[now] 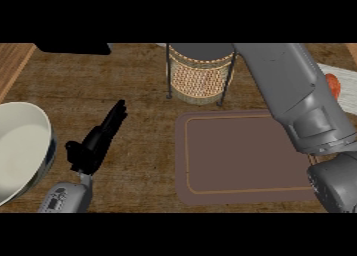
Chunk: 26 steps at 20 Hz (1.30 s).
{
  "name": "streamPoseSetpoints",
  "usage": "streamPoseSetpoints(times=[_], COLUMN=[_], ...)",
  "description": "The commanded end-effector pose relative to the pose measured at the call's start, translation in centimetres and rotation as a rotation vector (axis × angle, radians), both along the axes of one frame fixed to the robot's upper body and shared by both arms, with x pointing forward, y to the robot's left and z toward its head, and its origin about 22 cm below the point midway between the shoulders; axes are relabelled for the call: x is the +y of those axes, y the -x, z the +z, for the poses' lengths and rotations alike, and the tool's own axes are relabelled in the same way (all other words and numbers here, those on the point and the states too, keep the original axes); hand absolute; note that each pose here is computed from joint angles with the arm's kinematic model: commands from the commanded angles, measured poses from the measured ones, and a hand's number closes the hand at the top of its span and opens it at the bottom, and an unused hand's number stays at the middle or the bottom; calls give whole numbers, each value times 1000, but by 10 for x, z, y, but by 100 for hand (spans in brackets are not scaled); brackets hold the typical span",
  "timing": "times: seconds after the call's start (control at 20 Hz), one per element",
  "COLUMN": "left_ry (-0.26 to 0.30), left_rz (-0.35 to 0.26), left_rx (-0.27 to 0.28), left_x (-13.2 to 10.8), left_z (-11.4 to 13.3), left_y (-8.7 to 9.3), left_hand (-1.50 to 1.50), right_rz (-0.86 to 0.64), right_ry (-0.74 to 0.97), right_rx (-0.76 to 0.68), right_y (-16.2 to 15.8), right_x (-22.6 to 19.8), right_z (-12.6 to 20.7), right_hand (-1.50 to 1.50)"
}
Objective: Pick the bell pepper from the tray and place it in the tiered basket
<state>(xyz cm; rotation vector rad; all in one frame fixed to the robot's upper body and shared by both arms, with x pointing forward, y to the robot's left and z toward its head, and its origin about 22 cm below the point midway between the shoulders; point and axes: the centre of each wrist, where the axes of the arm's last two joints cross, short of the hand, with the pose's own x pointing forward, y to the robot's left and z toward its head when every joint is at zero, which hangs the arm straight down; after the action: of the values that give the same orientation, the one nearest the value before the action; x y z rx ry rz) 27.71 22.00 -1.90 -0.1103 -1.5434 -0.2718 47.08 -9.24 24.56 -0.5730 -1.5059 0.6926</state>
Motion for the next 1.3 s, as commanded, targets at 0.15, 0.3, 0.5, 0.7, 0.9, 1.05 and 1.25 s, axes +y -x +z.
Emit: streamPoseSetpoints(times=[0.15,0.3,0.5,0.7,0.9,1.05,1.25], left_ry=[1,7,0,5,-12,-1,16], left_rz=[-5,-17,-3,-4,7,24,17], left_rx=[-14,0,-2,-25,-7,5,13], left_x=[-13,-1,10,3,-2,-2,9], left_z=[2,7,8,2,12,-4,-2], left_y=[-6,-5,1,1,-8,1,10], left_hand=[0,0,0,0,0,0,0], right_rz=[23,41,-40,-41,-126,-247,-452], right_ry=[-132,-174,-343,-447,-497,-481,-442], right_rx=[59,146,374,369,243,92,-72], right_y=[0,-2,-3,-3,-5,-7,-13], right_x=[25,22,22,22,10,-2,-61], right_z=[-13,-14,-19,-10,-22,8,18], right_hand=[150,150,-150,-150,-150,-150,-150])
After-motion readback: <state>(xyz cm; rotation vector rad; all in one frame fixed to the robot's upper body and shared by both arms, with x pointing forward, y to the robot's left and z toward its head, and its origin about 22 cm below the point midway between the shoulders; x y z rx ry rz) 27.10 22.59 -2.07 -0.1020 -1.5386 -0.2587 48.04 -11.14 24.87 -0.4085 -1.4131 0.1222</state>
